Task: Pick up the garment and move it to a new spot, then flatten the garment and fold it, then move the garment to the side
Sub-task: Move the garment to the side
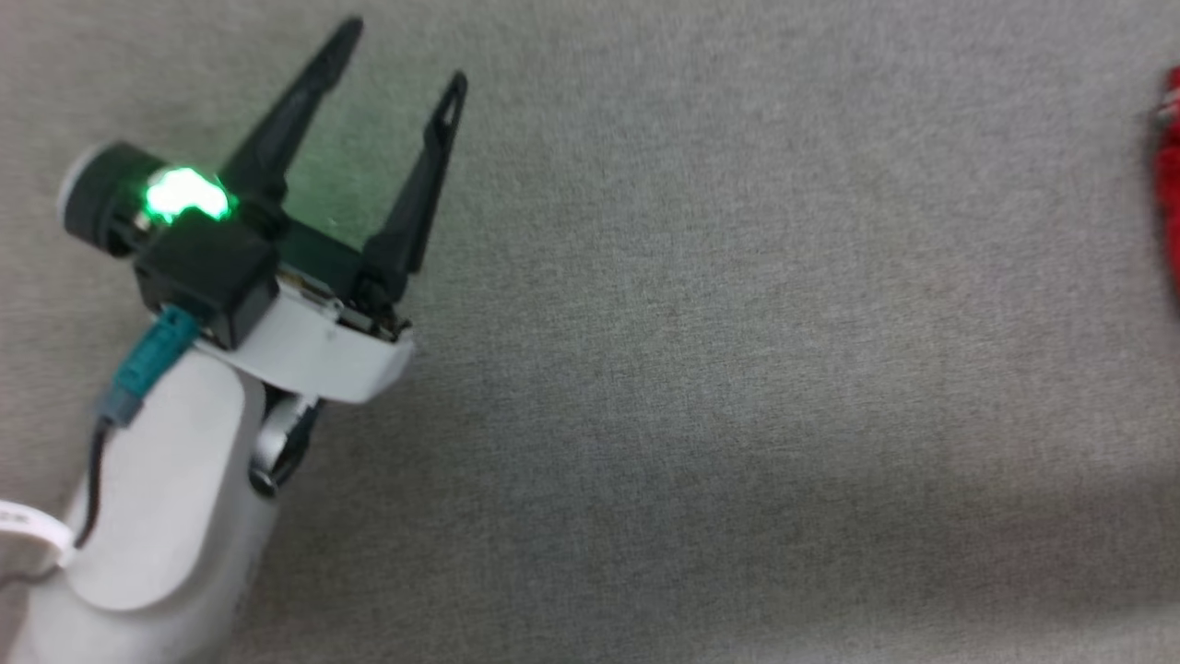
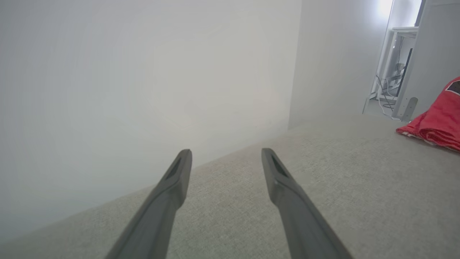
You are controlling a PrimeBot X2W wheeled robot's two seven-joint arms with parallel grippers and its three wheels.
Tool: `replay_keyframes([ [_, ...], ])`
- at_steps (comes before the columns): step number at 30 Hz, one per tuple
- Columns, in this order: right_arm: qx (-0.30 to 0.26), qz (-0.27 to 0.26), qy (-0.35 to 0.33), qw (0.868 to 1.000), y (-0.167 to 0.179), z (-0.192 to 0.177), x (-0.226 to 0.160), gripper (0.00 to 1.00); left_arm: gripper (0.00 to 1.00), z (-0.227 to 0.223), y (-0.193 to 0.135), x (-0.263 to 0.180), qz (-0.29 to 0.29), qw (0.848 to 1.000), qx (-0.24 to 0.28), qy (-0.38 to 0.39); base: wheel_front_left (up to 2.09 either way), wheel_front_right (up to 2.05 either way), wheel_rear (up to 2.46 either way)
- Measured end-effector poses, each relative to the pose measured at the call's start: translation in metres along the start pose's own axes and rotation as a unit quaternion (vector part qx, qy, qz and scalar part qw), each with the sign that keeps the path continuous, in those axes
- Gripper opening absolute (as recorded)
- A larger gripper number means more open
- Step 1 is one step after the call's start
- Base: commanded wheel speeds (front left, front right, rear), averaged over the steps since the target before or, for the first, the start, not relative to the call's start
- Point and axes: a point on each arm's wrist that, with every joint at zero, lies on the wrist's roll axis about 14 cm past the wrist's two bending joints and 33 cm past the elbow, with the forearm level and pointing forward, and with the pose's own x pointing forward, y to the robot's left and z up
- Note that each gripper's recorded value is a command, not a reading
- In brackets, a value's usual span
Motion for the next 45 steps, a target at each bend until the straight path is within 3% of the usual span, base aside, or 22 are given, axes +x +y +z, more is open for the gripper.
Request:
replay_keyframes([
  [13,-0.048,-0.029,0.02,0.998,0.013,-0.023,0.047,0.0,1.0,-0.035,0.009,0.006,-0.006,1.0,-0.003,0.017,0.0,0.0,0.0],
  [14,-0.047,-0.029,0.019,0.998,0.013,-0.023,0.047,0.32,1.0,-0.034,0.01,0.006,-0.005,1.0,-0.002,0.016,0.0,0.0,0.0],
  [15,-0.043,-0.029,0.017,0.998,0.013,-0.023,0.047,0.96,1.0,-0.032,0.01,0.006,-0.004,1.0,-0.001,0.016,0.0,0.0,0.0],
  [16,-0.041,-0.03,0.014,0.999,0.013,-0.023,0.046,1.0,1.0,-0.03,0.01,0.006,-0.003,1.0,0.0,0.015,0.0,0.0,0.0],
  [26,-0.041,-0.002,-0.02,0.999,0.019,-0.005,0.027,1.0,1.0,-0.01,0.003,-0.009,0.025,0.999,-0.023,0.018,0.0,0.0,0.0],
  [35,-0.04,0.142,-0.053,0.988,0.112,-0.016,-0.014,1.0,1.0,-0.003,0.006,-0.06,0.098,0.992,-0.059,0.058,0.0,0.0,0.0],
  [45,0.009,0.267,-0.131,0.955,0.192,-0.02,-0.088,1.0,1.0,0.014,0.024,-0.15,0.204,0.973,-0.061,0.09,0.0,0.0,0.0],
])
